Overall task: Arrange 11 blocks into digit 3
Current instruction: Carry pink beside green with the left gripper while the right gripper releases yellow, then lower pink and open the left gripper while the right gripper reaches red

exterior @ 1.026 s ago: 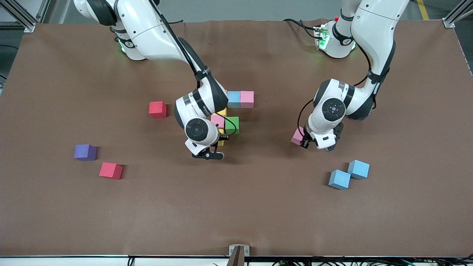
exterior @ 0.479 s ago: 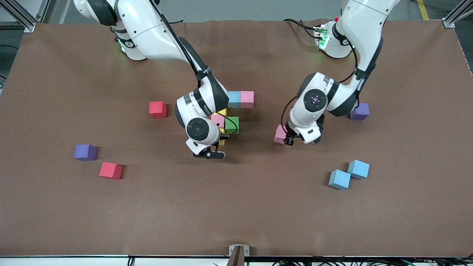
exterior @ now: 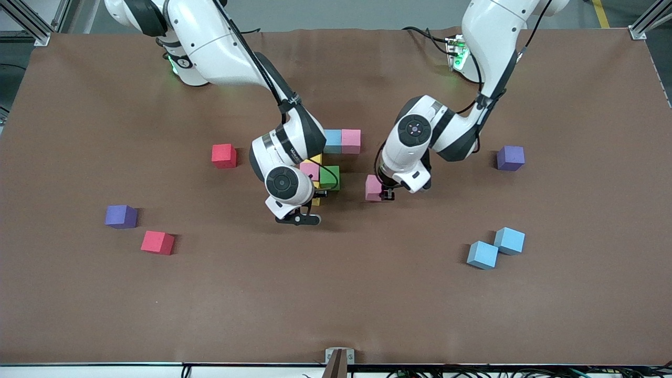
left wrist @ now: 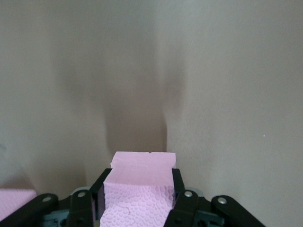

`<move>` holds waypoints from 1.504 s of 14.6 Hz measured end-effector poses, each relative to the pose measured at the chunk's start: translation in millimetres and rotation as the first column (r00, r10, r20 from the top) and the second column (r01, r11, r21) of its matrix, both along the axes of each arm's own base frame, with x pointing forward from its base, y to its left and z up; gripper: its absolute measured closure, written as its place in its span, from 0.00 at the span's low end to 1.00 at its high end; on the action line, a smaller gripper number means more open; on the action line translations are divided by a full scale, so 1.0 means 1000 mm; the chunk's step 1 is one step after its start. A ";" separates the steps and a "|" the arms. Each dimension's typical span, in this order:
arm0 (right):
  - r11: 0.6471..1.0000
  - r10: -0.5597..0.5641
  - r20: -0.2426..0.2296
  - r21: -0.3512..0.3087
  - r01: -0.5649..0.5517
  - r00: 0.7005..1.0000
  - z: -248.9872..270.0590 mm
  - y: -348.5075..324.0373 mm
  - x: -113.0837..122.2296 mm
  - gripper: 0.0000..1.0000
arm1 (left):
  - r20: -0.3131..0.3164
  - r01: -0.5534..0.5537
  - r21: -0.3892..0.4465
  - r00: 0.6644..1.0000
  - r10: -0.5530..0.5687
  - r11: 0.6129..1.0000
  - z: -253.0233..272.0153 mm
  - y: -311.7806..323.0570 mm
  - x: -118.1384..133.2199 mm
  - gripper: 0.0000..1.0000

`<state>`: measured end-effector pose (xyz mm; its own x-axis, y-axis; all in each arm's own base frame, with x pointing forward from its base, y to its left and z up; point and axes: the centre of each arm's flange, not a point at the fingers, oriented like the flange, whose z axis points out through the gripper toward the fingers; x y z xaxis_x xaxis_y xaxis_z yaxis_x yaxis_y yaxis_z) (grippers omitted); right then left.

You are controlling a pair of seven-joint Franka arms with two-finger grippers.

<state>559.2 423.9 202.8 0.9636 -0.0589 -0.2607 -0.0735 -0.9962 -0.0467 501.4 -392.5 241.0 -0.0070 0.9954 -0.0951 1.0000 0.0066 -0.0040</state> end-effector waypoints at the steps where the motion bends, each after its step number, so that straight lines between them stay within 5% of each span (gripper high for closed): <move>1: 1.000 0.000 -0.001 0.000 0.000 1.000 0.000 0.000 0.000 0.39 | -0.003 -0.018 -0.002 1.000 0.018 1.000 -0.003 -0.008 -0.001 0.47; 6: 1.000 0.000 -0.003 -0.003 0.000 1.000 0.000 -0.001 0.000 0.00 | -0.012 -0.065 -0.006 0.998 0.065 0.998 -0.011 -0.027 -0.006 0.47; 12: 0.998 -0.062 0.048 -0.014 0.063 0.997 0.042 -0.038 0.043 0.00 | -0.021 -0.099 0.006 0.995 0.099 0.995 -0.016 -0.046 -0.023 0.47; 17: 0.968 -0.231 0.151 -0.062 0.243 0.961 0.100 -0.159 0.111 0.00 | -0.029 -0.087 0.018 0.996 0.088 0.996 -0.025 -0.053 -0.032 0.47; 22: 0.924 -0.357 0.151 -0.088 0.372 0.922 0.096 -0.286 0.144 0.00 | -0.020 -0.039 0.046 0.999 0.040 0.998 -0.036 -0.060 -0.041 0.47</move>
<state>703.2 137.4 298.8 0.8946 -0.4342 -0.1061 -0.4335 -0.9006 0.0302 460.2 -452.5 204.6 -0.0480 0.9977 -0.0488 0.9986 0.0468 -0.0238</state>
